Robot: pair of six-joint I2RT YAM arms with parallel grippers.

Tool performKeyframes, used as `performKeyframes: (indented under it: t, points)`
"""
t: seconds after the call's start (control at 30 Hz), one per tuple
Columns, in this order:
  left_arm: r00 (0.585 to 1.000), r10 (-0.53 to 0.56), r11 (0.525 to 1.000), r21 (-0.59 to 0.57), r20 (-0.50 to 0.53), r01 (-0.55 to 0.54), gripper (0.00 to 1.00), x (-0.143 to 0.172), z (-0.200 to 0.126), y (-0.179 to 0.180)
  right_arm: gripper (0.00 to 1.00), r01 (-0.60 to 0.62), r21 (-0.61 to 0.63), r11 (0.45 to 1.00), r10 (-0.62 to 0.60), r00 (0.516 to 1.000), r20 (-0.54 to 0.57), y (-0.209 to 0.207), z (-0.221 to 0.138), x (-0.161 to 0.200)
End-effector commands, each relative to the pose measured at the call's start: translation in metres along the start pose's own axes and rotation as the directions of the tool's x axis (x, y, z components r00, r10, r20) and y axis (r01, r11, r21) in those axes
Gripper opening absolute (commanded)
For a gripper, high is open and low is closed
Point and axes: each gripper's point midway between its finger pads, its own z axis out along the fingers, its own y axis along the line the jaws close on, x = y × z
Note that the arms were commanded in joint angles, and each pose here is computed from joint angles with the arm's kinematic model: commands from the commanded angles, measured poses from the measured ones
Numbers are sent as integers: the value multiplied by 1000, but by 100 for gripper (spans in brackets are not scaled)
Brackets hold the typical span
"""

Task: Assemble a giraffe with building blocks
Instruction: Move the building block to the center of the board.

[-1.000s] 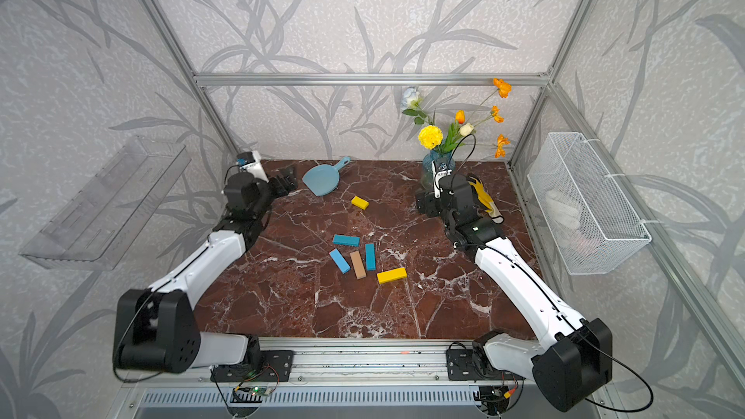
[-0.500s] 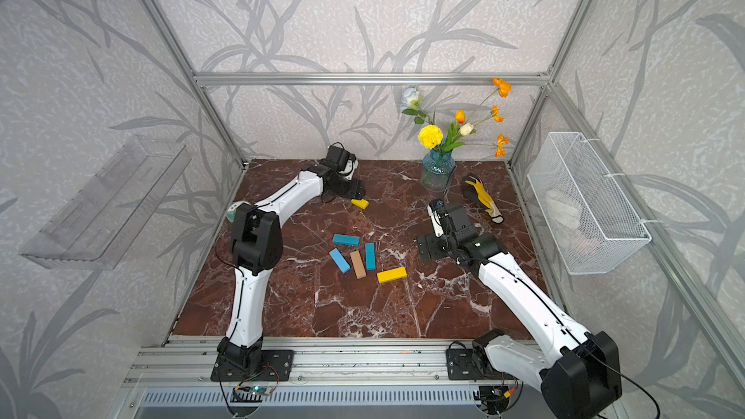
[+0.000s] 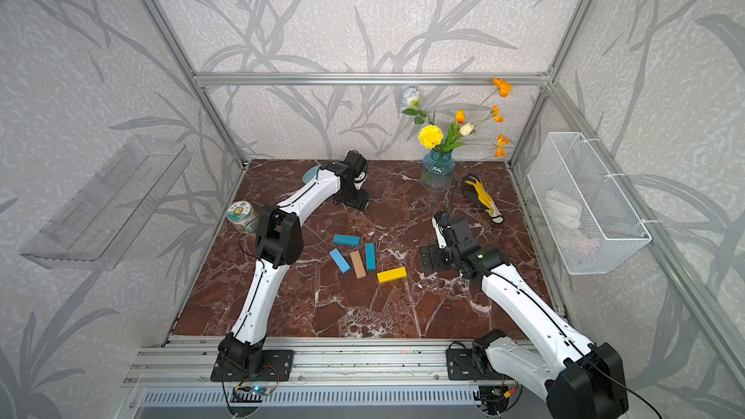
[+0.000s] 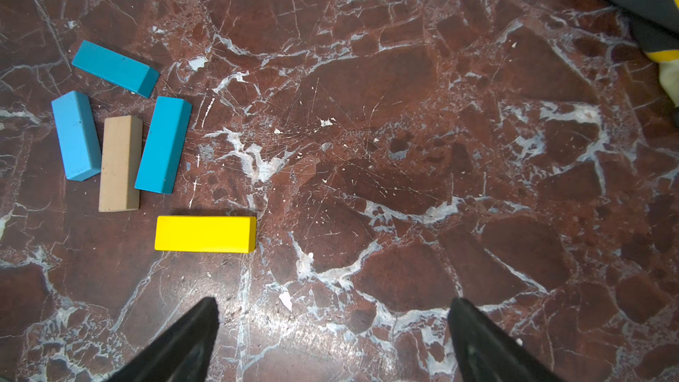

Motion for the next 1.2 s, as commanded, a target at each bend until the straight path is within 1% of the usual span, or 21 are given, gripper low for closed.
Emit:
performKeyframes:
  t: [0.0,0.27,0.5,0.63,0.7,0.77,0.87,0.93,1.07,1.17]
  points:
    - [999,34,998,-51,25,-32,81,-8,5,7,98,-13,-10,1000,14,1000,7,1,-1,2]
    - [996,48,998,22,77,-50,82,-21,23,-8,98,-14,8,1000,14,1000,18,-2,-4,0]
    - [996,41,997,56,83,-46,83,-26,43,-12,98,-8,33,999,8,1000,7,-7,-1,6]
    - [995,21,998,60,93,-27,82,-28,48,-12,98,3,57,998,-3,1000,3,-12,-2,9]
    - [996,16,998,62,92,-22,80,-28,51,-12,98,3,64,998,-3,1000,3,-13,-2,9]
    - [996,15,998,64,87,-20,76,-27,51,-12,98,1,66,998,-1,1000,4,-14,-2,9]
    - [998,21,998,64,67,-25,72,-22,50,-12,98,-3,67,998,3,1000,7,-14,-2,8]
    - [999,24,998,54,44,-27,71,-16,50,-11,98,-8,65,998,7,1000,10,-13,-1,8]
    - [1000,11,1000,-3,-5,-11,63,-2,50,0,98,-16,62,998,15,1000,13,-13,0,7]
    - [999,-44,996,-74,-25,42,59,10,45,12,98,-20,53,998,19,1000,13,-11,0,8]
